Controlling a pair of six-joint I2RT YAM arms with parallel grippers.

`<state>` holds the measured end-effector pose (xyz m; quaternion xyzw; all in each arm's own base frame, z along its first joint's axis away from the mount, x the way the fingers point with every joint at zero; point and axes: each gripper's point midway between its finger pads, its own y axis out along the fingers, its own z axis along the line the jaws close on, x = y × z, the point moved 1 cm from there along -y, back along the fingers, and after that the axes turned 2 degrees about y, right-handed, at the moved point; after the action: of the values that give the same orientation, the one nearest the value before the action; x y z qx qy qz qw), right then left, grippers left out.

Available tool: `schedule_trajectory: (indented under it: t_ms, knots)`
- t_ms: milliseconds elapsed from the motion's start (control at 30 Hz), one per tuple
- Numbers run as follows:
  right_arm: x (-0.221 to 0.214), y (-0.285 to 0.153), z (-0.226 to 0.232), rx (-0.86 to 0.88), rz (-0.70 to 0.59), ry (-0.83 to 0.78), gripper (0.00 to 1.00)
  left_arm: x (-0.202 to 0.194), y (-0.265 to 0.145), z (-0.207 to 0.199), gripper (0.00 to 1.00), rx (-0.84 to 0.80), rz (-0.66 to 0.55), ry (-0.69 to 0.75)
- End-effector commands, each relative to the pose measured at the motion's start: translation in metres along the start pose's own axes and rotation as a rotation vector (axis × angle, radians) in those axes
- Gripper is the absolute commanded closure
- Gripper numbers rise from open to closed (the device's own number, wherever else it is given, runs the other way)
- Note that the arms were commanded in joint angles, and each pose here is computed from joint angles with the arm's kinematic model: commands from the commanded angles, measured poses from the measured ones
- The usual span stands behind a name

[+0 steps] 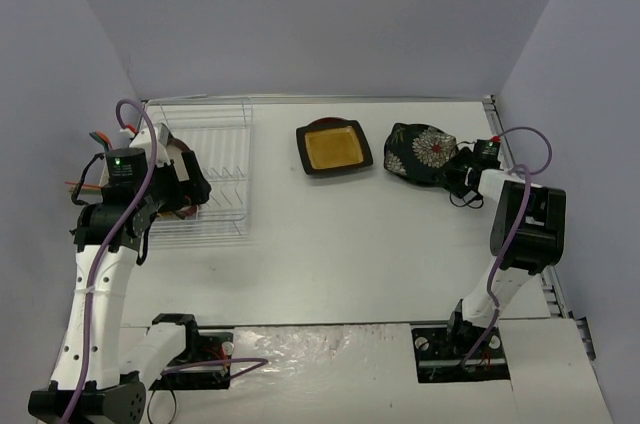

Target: Load the plates into the dish rack

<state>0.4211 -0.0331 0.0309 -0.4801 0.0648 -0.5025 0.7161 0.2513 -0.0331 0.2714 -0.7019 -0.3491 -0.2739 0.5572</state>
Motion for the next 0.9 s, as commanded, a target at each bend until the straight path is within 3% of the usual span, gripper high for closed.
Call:
schedule_trajectory:
  t_ms: [0, 233, 333, 633, 867]
  knots:
    - [0.007, 0.001, 0.003, 0.054, -0.019, 0.022, 0.59, 0.013, -0.001, -0.006, 0.07, -0.029, -0.057, -0.014]
    - [0.006, -0.003, -0.002, 0.070, -0.014, 0.049, 0.85, 0.012, -0.001, -0.007, 0.07, -0.039, -0.055, -0.022]
    - [0.006, -0.008, 0.000, 0.082, -0.012, 0.061, 0.92, 0.012, -0.002, -0.008, 0.07, -0.040, -0.055, -0.021]
    - [-0.004, -0.025, -0.002, 0.094, 0.012, 0.087, 1.00, 0.008, -0.002, -0.011, 0.07, -0.057, -0.043, -0.034]
    - [-0.017, -0.040, -0.008, 0.087, 0.035, 0.101, 1.00, 0.006, -0.003, -0.014, 0.07, -0.072, -0.033, -0.045]
